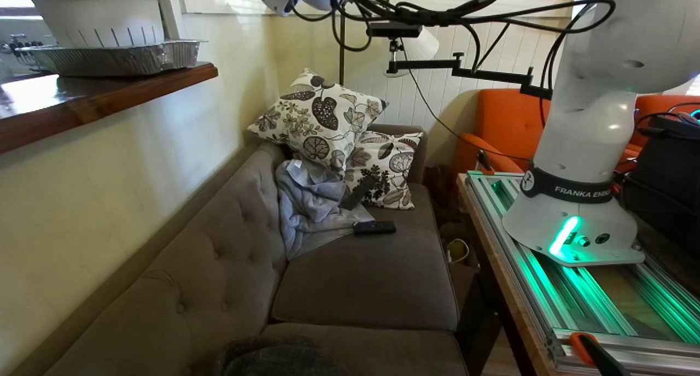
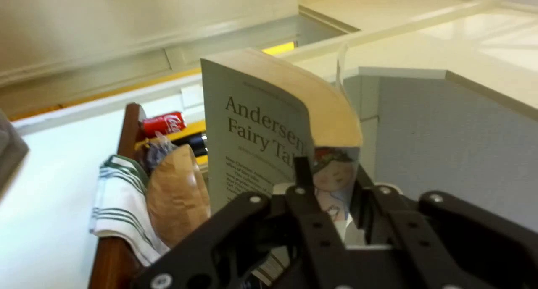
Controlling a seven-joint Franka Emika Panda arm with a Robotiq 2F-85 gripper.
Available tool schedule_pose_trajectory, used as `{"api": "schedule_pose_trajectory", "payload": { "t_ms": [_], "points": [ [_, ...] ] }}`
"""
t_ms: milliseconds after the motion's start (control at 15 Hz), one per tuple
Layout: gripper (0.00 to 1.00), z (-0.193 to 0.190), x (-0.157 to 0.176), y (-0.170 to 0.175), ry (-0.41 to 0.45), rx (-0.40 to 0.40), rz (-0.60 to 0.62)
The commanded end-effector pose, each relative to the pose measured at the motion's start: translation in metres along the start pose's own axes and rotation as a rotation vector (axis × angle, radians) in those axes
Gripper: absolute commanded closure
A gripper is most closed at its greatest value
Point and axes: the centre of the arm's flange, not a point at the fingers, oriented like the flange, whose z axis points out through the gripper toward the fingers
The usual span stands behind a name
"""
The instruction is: Put the book on the kitchen counter
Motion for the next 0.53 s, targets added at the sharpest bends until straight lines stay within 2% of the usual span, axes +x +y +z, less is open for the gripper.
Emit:
{"api": "schedule_pose_trajectory", "payload": {
  "t_ms": [0, 133, 333, 400, 467],
  "points": [
    [0.91, 0.041, 0.048, -0.004, 0.121, 0.101, -0.066],
    [0.91, 0.058, 0.069, 0.009, 0.201, 0.129, -0.089],
    [0.90, 0.065, 0.102, 0.031, 0.384, 0.153, -0.116],
    [0.76, 0.057, 0.078, 0.031, 0.311, 0.120, -0.080],
    [0.76, 0.058, 0.086, 0.039, 0.350, 0.120, -0.082]
  ]
}}
